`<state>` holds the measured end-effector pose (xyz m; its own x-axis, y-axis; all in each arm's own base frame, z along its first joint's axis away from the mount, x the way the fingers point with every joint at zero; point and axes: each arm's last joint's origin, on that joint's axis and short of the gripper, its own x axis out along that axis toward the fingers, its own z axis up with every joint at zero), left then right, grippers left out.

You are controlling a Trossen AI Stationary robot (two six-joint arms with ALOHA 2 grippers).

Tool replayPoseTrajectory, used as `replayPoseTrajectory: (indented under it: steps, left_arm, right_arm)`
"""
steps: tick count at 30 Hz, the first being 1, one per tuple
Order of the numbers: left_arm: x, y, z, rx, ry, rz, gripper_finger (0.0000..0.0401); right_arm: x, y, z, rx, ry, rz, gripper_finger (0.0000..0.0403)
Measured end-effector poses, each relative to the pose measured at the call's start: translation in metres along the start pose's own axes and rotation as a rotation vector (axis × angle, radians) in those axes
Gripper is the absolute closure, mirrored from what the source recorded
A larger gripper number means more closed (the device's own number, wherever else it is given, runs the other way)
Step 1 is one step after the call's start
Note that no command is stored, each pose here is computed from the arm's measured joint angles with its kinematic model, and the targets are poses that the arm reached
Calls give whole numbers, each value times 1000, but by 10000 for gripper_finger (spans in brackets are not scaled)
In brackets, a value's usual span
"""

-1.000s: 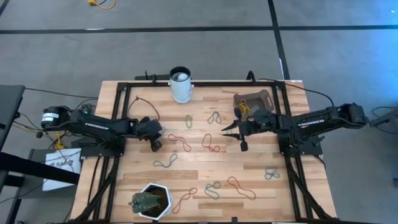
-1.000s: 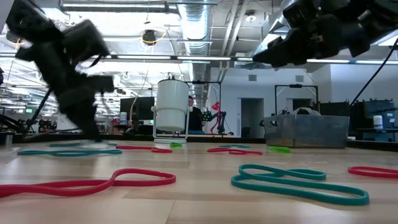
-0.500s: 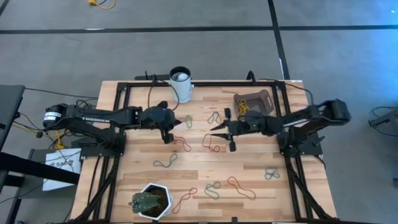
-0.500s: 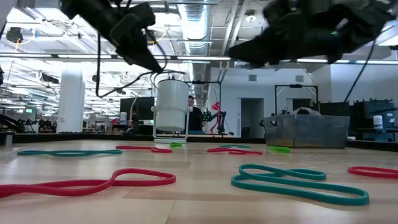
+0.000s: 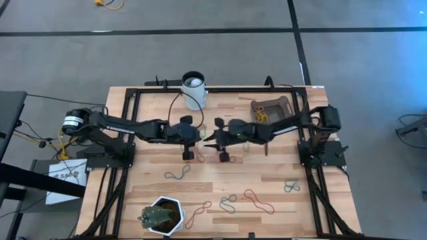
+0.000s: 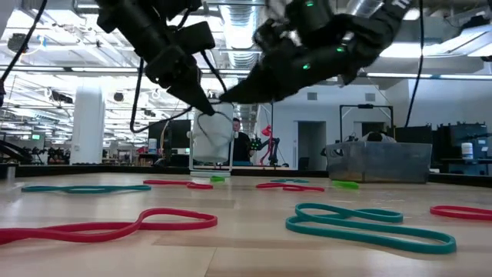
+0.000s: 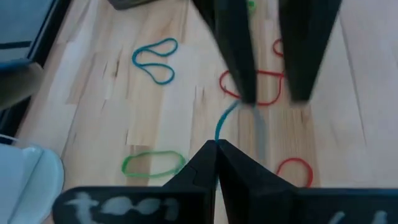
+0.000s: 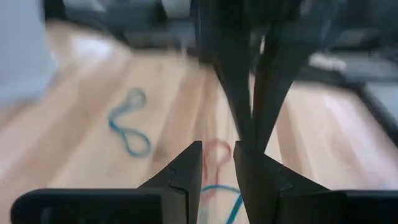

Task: Pick and place items into bin
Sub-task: Put the blue rubber band into the bin

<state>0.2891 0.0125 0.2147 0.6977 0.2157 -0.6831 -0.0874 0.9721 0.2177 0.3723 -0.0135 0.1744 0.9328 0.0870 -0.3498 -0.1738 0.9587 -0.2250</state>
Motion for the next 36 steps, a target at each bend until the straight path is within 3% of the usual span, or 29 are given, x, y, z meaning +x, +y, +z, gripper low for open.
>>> replayPoseTrajectory:
  steps: [3, 7, 12, 24, 29, 36]
  left_arm:
    - [-1, 0, 4, 15, -25, 7, 401]
    - [-3, 1, 5, 20, -37, 27, 401]
    - [-3, 1, 3, 12, -16, 33, 401]
    - [-3, 0, -2, 18, 38, 35, 401]
    - [-3, 0, -2, 16, 35, 22, 401]
    - [-3, 0, -3, -1, 49, 25, 401]
  right_arm:
    - [11, -2, -1, 2, 87, -33, 313]
    - [19, -5, 3, 0, 88, -51, 313]
    - [20, -8, 6, -2, 90, -75, 313]
    - [17, 3, -2, -12, 250, -110, 315]
    - [16, -1, 0, -21, 249, -198, 315]
    - [17, 5, 1, -42, 250, -184, 315]
